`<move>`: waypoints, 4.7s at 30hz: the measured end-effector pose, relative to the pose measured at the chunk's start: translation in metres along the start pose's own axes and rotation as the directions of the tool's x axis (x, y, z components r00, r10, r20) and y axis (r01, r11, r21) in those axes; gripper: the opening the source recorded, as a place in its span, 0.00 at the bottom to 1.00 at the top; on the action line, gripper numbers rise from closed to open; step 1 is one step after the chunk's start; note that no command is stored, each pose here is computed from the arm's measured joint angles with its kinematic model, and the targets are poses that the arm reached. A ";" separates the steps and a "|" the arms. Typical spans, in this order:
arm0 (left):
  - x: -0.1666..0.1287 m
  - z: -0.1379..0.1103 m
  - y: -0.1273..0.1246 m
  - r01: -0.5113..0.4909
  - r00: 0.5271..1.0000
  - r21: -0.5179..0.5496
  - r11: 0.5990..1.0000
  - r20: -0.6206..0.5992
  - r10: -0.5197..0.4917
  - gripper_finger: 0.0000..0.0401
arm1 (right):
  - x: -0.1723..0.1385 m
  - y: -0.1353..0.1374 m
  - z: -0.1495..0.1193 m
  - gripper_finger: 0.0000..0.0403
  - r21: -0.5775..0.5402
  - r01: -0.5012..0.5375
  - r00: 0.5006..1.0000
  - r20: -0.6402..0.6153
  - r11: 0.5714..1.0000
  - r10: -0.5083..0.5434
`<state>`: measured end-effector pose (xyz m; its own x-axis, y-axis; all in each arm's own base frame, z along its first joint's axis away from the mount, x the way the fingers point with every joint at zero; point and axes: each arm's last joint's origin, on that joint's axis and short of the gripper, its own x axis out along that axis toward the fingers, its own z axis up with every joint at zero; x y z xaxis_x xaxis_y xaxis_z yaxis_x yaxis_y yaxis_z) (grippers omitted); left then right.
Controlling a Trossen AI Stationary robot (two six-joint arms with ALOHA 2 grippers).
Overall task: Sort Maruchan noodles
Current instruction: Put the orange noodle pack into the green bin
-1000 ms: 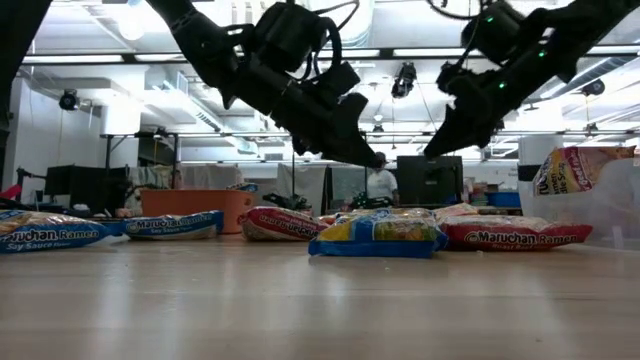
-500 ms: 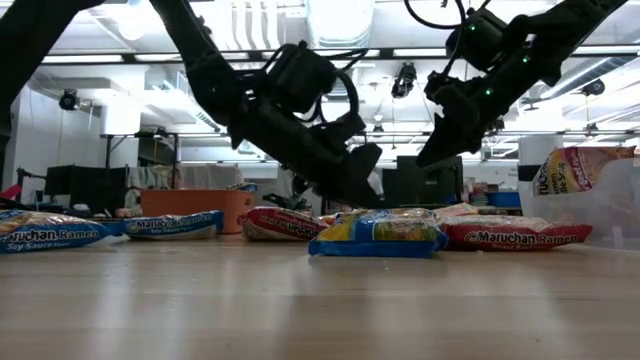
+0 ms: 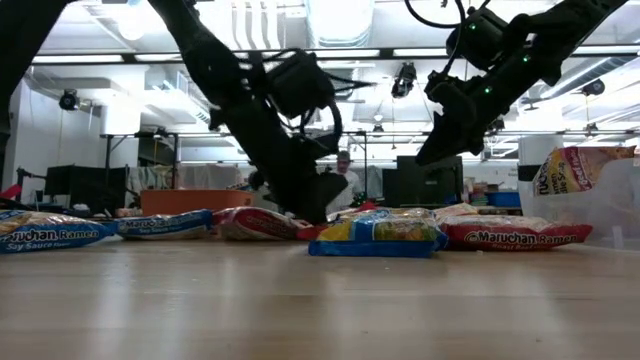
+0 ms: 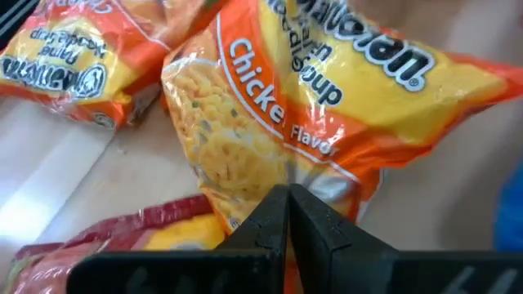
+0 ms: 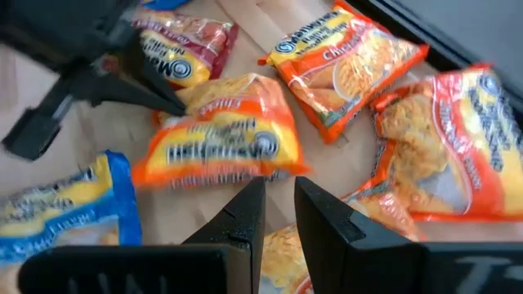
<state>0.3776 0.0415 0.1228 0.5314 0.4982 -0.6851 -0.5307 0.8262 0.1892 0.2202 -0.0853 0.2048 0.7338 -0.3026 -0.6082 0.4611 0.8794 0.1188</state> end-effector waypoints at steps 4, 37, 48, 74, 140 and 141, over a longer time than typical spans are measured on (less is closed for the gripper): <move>-0.017 0.010 0.007 0.003 1.000 0.068 0.998 0.007 -0.004 0.00 | 0.000 0.000 0.000 0.15 0.114 -0.001 1.000 0.000 0.993 0.001; -0.006 -0.005 0.017 0.122 0.991 0.174 0.977 0.041 -0.131 0.00 | 0.098 -0.021 0.053 0.73 0.217 0.045 0.934 -0.355 0.975 0.036; 0.010 -0.018 0.021 0.109 0.990 0.078 0.991 0.083 -0.116 0.00 | 0.094 -0.038 0.049 0.77 0.275 -0.027 0.911 -0.389 0.961 0.136; 0.019 -0.022 0.017 0.115 0.987 0.058 0.992 0.104 -0.121 0.00 | 0.139 -0.045 0.025 0.67 0.420 -0.287 0.872 -0.257 0.861 0.417; -0.070 0.022 0.022 0.649 0.574 0.090 0.755 0.594 -0.564 0.72 | -0.017 0.074 0.008 0.13 -0.577 -0.151 0.933 0.185 0.802 0.309; -0.067 0.021 0.021 0.653 0.568 0.087 0.752 0.600 -0.563 0.71 | -0.017 0.074 0.009 0.13 -0.579 -0.149 0.932 0.189 0.801 0.310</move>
<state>0.3447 0.0307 0.1877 0.9970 -0.0240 -0.0734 0.0053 0.9696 -0.2445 0.2459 -0.0185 0.2309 0.9208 -0.0790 -0.3818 -0.0289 0.9628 -0.2688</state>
